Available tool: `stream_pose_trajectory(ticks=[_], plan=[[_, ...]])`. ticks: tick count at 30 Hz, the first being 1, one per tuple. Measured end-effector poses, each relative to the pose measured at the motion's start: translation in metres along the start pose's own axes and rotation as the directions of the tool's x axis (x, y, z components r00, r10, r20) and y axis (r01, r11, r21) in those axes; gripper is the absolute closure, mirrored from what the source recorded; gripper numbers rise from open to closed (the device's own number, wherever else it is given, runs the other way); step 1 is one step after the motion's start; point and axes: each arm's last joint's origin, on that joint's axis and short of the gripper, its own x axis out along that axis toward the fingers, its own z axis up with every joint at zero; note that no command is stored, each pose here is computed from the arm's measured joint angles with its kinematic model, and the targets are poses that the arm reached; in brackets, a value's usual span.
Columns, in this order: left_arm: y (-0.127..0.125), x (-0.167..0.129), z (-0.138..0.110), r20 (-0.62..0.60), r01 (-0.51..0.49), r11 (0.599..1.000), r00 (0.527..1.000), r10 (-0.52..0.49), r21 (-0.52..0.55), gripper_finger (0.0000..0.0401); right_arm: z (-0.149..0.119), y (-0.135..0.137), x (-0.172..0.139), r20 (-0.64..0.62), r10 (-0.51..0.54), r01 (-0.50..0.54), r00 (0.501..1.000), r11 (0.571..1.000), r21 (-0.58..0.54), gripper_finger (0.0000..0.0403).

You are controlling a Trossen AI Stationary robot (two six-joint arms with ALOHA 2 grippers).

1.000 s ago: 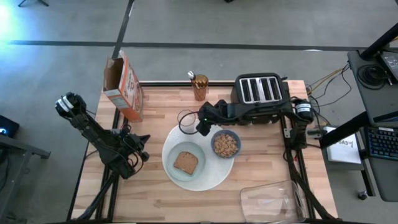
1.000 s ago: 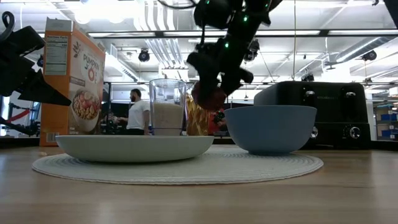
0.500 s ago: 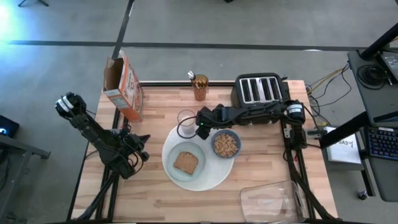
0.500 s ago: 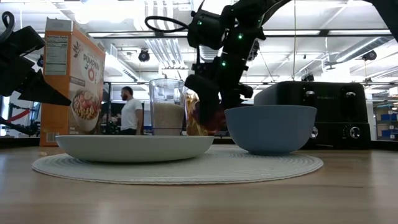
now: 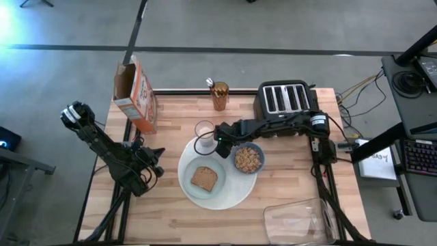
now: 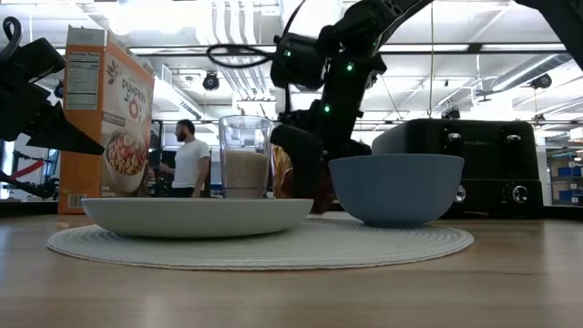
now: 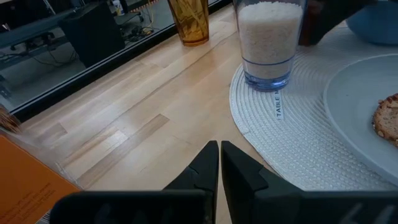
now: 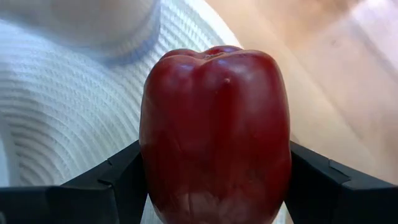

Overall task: Arrange a breakfast setting
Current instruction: Put the apple on the placemat, then put the spoon on the placemat

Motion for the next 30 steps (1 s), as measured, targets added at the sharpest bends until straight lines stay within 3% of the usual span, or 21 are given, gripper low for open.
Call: stream_pose_trajectory(ticks=[8,19,30], plan=[[0.000,0.000,0.000,0.000,-0.001,1.000,1.000,0.001,0.011,0.0399,-0.003,0.004,0.004,-0.024,0.020,-0.020,1.000,1.000,-0.010,0.0124],[0.000,0.000,0.000,0.000,0.000,1.000,1.000,0.000,0.008,0.0399,-0.005,0.007,0.002,-0.070,0.085,-0.086,0.994,0.996,-0.010,0.0049],[0.000,0.000,0.000,0.000,0.000,1.000,1.000,0.000,0.009,0.0399,0.008,0.006,-0.029,-0.073,0.073,-0.075,0.995,0.997,-0.029,0.0057]])
